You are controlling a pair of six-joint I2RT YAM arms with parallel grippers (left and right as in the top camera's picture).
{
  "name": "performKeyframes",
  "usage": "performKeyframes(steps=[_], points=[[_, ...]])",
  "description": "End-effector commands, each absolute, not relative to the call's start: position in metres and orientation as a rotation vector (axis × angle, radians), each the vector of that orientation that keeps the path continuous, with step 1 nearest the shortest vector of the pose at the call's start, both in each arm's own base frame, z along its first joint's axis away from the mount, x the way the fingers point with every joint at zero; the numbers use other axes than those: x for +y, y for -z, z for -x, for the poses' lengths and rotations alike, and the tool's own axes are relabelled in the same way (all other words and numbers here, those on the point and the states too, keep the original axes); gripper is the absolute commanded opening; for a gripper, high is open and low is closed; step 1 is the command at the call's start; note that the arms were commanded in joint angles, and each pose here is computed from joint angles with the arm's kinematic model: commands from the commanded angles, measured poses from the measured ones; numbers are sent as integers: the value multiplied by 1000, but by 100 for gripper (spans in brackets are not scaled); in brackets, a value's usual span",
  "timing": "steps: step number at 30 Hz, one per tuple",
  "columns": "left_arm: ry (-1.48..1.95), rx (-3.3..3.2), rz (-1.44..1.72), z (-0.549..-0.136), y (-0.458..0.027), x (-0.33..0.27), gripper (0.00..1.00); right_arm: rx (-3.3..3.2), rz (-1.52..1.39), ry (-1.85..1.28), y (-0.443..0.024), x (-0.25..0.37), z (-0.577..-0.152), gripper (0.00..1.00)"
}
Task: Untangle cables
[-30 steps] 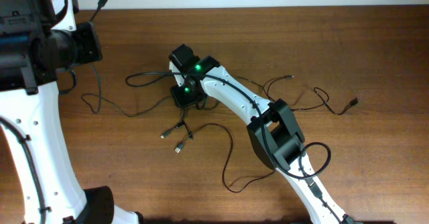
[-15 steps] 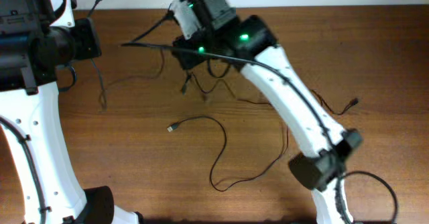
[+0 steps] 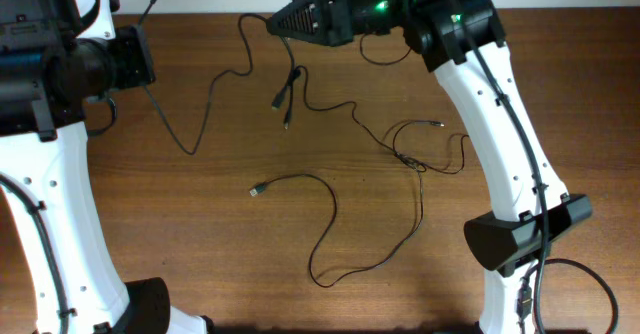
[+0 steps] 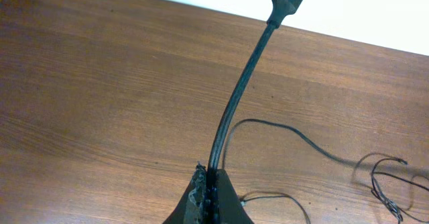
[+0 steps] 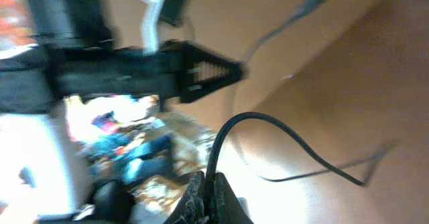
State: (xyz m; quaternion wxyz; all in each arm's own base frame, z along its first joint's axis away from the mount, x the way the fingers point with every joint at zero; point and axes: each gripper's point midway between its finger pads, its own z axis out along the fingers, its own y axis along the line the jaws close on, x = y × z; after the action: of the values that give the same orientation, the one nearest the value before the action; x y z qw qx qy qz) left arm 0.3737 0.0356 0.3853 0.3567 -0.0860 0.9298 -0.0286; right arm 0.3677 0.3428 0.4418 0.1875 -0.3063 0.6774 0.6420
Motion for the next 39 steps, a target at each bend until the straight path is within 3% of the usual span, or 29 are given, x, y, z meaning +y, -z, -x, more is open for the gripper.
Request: performKeyframes(steps=[1, 5, 11, 17, 23, 26, 32, 34, 39], points=[[100, 2410, 204, -378, -382, 33, 0, 1793, 1086, -2052, -468, 337, -322, 4], [511, 2391, -103, -376, -382, -30, 0, 2150, 692, -1566, -383, 345, -391, 4], [984, 2288, -570, -374, -333, -87, 0, 2219, 627, -1438, -367, 344, -400, 4], [1192, 2029, -667, -398, -346, -107, 5, 2244, 626, -1470, -366, 354, -390, 4], [1279, 2041, -736, -410, -319, -139, 12, 2250, 651, -1486, -366, 364, -381, 4], [1237, 1988, -775, -419, -322, -140, 33, 2262, 648, -1487, -365, 364, -379, 4], [1187, 1908, -821, -429, -331, -140, 39, 2262, 646, -1485, -365, 363, -380, 4], [1164, 1899, -836, -431, -330, -139, 59, 2263, 645, -1485, -365, 363, -380, 4], [1068, 1794, -931, -439, -336, -138, 53, 2274, 642, -1487, -363, 363, -378, 4]])
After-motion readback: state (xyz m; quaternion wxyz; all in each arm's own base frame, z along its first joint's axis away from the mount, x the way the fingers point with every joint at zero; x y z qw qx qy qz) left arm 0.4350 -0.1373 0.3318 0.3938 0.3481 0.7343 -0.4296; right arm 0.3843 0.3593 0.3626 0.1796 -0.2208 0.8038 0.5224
